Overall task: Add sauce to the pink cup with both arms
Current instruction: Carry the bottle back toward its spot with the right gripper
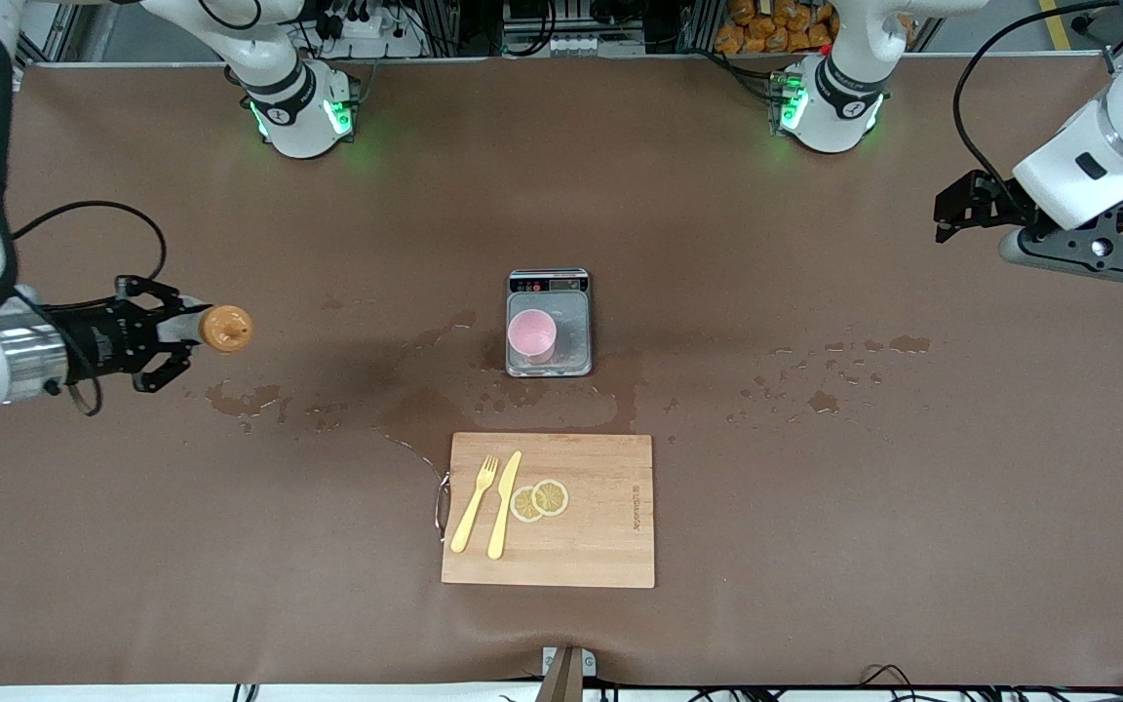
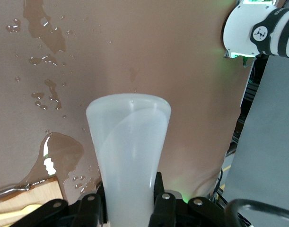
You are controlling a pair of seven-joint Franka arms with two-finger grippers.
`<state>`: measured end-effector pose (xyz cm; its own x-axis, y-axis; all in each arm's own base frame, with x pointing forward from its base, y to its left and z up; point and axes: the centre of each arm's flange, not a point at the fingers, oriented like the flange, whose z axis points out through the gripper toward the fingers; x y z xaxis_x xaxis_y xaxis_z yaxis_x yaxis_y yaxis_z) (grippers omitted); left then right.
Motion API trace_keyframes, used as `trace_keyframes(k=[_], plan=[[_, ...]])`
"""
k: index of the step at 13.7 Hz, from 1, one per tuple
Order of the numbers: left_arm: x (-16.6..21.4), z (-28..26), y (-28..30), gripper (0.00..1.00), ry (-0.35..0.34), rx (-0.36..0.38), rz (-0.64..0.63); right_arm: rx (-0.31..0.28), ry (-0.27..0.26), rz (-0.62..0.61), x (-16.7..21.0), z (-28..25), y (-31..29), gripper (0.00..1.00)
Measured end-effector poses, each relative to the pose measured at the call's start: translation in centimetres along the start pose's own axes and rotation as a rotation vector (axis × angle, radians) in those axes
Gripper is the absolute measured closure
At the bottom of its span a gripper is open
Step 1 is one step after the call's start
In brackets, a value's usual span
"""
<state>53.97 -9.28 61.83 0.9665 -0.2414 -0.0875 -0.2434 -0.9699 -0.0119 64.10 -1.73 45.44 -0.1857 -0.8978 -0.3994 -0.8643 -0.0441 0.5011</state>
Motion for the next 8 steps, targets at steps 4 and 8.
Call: trace_keyframes(k=[4,8], plan=[[0.0,0.0,-0.1,0.00,0.000,0.000,-0.001,0.013,-0.146,-0.113,6.7,-0.7,0.0,0.63],[0.0,0.0,-0.1,0.00,0.000,0.000,-0.001,0.034,-0.322,-0.226,14.3,1.3,-1.3,0.63]])
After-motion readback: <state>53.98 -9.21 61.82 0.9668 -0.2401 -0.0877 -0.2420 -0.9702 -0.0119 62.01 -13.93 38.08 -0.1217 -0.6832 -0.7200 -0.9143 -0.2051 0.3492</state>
